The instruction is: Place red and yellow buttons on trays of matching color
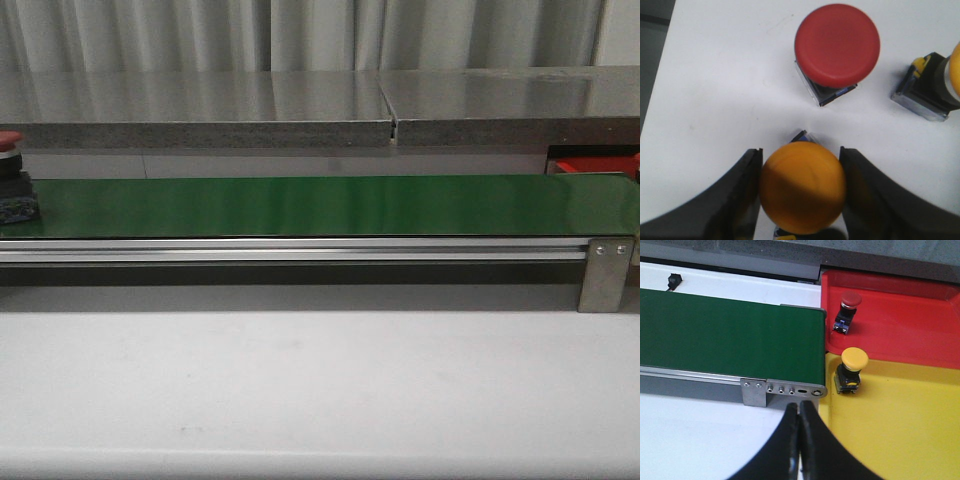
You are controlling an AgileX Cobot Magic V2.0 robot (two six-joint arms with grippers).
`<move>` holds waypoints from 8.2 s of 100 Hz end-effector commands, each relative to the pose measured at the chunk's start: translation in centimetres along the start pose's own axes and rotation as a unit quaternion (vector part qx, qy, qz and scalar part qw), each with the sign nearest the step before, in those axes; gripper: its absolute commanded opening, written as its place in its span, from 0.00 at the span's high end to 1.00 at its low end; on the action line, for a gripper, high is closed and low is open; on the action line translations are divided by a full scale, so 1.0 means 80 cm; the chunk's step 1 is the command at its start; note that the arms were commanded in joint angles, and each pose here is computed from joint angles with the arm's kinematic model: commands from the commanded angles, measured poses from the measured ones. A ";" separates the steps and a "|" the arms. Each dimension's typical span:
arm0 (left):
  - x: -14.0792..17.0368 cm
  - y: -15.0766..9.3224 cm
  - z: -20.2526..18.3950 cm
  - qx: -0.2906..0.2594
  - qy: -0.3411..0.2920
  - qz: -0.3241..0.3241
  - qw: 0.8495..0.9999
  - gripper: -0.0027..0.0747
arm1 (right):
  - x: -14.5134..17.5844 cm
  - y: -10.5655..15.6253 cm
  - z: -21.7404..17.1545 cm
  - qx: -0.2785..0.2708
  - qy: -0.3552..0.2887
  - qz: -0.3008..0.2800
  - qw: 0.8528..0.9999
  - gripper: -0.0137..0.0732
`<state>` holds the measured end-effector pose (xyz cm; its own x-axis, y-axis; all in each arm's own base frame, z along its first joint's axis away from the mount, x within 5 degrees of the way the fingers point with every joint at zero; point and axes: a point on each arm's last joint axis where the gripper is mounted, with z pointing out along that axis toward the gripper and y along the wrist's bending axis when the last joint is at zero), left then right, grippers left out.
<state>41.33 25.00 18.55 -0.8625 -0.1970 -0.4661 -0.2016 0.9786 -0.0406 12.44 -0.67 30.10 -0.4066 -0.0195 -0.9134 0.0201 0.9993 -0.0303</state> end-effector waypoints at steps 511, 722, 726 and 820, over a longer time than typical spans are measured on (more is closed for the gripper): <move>0.307 -0.262 -0.386 0.176 -0.358 0.112 0.910 0.99 | -0.151 0.289 0.285 -0.296 0.203 -0.106 0.927 0.14; 0.307 -0.262 -0.386 0.176 -0.358 0.112 0.910 0.99 | -0.171 -0.150 0.339 0.023 0.147 0.167 0.975 0.63; 0.307 -0.262 -0.386 0.176 -0.358 0.112 0.910 0.99 | -0.165 -0.150 0.347 0.022 0.151 0.173 0.973 0.63; 0.307 -0.262 -0.386 0.176 -0.358 0.112 0.910 0.99 | -0.100 -0.154 0.410 0.006 0.206 0.221 0.953 0.46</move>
<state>9.90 -2.18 33.86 -0.3958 0.0148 -0.9182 0.2175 0.9729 -0.0781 45.55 -13.79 20.82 -0.7416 0.4249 -0.5192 0.3060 0.9029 0.3019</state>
